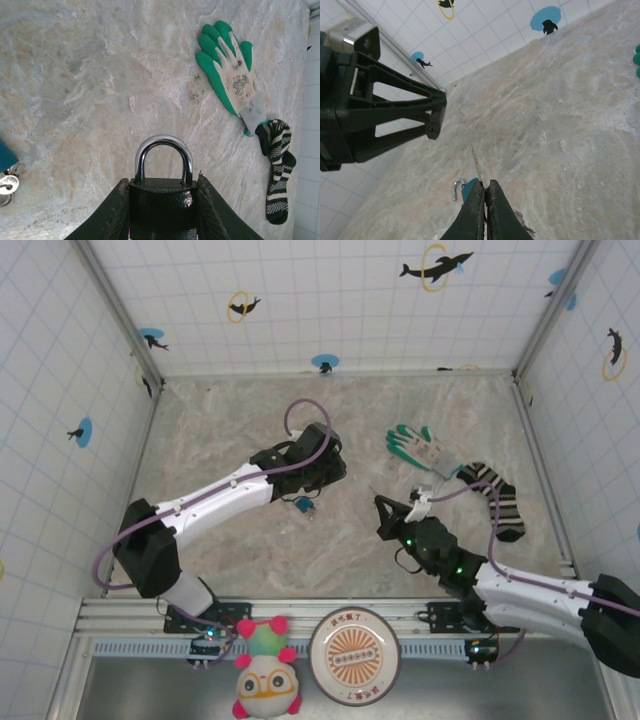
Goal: Unlock with the key
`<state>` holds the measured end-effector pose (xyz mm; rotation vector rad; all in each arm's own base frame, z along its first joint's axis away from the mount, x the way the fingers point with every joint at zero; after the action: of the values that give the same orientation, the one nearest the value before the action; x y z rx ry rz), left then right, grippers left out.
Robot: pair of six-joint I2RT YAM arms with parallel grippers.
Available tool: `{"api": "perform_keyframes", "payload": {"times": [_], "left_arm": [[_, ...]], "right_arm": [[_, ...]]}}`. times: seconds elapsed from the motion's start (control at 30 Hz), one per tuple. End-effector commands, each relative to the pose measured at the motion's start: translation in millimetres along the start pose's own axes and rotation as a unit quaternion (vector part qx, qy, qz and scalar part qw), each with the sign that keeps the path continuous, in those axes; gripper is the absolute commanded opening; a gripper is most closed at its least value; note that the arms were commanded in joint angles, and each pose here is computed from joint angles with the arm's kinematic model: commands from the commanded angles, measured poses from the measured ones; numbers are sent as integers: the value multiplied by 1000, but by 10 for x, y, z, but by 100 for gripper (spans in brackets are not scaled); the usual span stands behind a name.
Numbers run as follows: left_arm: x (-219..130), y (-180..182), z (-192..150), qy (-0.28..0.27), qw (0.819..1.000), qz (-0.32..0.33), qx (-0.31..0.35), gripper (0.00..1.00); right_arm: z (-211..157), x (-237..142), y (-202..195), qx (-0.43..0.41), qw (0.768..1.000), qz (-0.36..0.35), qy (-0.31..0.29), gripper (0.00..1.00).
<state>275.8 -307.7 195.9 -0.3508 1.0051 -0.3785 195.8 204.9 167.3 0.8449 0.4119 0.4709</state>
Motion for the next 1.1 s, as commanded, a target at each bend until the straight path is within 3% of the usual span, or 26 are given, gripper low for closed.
{"api": "perform_keyframes", "payload": {"times": [0.0,1.07], "left_arm": [[-47,-40,47,-8,1000,-15,-25,9],[64,-40,-25,4,997,-27,-71,9]], "right_arm": [[205,57,291,26,998,36,-51,0],[-140,402,432,85,993,53,-56,0]]}}
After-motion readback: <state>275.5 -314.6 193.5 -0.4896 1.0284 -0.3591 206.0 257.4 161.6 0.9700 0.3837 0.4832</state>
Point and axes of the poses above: each hand's point on the last joint's axis, 136 mm out from that joint toward the fingers, its own x axis out along the fingers, its own y axis along the line the jaws close on, z = x × y, the point moved 3 cm from there along -x, back along the fingers, and after that the axes turned 15 degrees about x, right-handed, at the moved point
